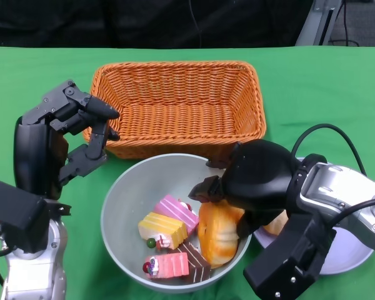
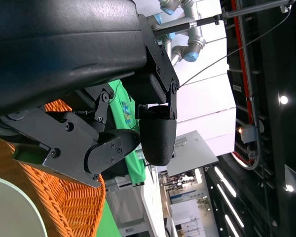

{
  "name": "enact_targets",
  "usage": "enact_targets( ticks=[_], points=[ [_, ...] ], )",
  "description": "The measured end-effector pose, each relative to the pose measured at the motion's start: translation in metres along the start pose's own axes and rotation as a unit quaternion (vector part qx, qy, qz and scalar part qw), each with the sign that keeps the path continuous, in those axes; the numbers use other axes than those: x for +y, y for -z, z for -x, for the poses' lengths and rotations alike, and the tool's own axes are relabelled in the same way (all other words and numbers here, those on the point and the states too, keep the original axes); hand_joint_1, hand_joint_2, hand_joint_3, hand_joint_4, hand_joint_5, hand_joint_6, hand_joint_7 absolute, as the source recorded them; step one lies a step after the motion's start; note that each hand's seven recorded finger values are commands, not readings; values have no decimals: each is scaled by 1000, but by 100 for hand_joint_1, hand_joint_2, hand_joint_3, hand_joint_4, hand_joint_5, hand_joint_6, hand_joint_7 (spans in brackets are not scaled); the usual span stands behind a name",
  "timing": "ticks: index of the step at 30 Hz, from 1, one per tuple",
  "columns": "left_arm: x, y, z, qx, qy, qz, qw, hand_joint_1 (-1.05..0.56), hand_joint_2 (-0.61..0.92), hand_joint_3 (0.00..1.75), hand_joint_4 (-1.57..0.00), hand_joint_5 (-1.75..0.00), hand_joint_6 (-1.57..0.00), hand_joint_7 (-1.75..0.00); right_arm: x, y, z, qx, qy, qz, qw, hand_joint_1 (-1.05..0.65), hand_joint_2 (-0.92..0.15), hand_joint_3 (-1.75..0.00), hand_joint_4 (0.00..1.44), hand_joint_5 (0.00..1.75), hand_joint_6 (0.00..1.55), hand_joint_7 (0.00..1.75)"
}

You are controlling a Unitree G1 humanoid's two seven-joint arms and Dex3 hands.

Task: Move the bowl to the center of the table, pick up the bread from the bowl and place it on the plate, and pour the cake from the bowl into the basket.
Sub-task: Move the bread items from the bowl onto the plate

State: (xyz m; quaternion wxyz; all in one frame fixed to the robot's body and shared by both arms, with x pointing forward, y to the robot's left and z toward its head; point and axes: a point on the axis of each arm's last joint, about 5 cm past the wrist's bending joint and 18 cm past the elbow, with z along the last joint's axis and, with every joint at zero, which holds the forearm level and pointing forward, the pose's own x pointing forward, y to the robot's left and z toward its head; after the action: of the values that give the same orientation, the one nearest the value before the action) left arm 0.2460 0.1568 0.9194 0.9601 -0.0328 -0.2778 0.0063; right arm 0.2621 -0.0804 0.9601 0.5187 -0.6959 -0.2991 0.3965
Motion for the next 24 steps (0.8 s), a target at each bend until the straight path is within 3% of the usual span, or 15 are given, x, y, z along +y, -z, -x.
enact_targets(
  ticks=[12, 18, 24],
  points=[
    [-4, 1, 1, -3, -4, 4, 1000, -12, 66, 92, -84, -150, -83, -121, 7, -1, -8, -25, 47, -8, 999, -78, -91, 0, 53, 3, 61, 3],
    [-6, 1, 1, -4, -5, -1, 1000, -12, 66, 92, -84, -148, -84, -120, 12, -4, -13, -37, 98, -23, 994, -50, -88, 0, 67, 6, 83, 6],
    [-6, 1, 1, -5, -4, -2, 1000, -11, 65, 94, -84, -149, -83, -121, 19, -6, -18, -49, 142, -41, 988, -42, -86, 0, 83, 9, 98, 6]
  ],
)
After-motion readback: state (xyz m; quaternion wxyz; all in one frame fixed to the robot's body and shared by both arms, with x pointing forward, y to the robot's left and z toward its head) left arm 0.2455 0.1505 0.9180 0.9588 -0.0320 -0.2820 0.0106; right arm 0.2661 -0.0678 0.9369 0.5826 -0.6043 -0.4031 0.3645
